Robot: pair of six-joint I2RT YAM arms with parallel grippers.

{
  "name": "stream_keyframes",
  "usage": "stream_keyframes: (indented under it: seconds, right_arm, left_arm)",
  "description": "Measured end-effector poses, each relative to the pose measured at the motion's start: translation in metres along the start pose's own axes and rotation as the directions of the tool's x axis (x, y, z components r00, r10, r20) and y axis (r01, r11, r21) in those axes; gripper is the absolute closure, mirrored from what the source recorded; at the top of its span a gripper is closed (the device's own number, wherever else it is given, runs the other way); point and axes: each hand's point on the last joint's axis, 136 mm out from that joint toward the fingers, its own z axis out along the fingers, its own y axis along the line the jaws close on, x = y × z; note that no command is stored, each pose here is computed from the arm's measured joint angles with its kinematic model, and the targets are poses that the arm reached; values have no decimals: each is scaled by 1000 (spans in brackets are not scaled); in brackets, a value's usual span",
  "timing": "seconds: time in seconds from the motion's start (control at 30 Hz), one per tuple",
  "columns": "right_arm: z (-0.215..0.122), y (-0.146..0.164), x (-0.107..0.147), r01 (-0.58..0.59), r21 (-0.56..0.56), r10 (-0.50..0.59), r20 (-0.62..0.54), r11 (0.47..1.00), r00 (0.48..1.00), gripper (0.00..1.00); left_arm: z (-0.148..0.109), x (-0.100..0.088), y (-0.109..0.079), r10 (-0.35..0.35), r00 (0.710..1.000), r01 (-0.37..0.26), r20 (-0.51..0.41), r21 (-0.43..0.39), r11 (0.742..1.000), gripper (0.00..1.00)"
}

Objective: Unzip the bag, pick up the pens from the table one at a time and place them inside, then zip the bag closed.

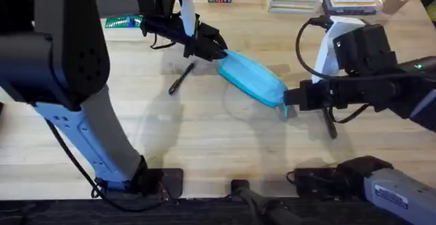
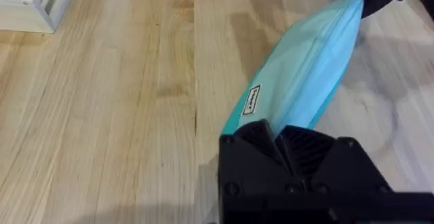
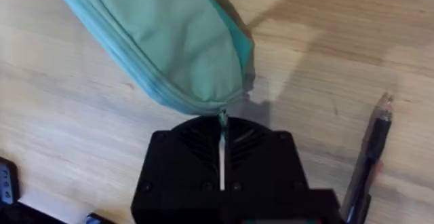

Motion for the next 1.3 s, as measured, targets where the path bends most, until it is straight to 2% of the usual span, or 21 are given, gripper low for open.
stream_keyframes:
  seconds: [0.3, 0.67, 0.97, 1.3]
  right_arm:
    - [-3, 1, -1, 1, 0, -1, 5, 1000, 1000, 969]
    - [-46, 17, -36, 47, -23, -43, 175, 999, 984, 969]
    - [-50, 26, -37, 58, -68, -44, 187, 996, 981, 969]
    - [-53, 39, -52, 91, -127, -58, 245, 988, 968, 969]
  left_arm:
    - [0, 0, 0, 0, 1000, 0, 0, 0, 1000, 959]
    - [0, 1, 0, -1, 1000, 1, -3, 0, 1000, 959]
    - [0, 1, 0, -2, 1000, 2, -3, 0, 1000, 959]
    - [0, 1, 0, -2, 1000, 2, -4, -1, 1000, 959]
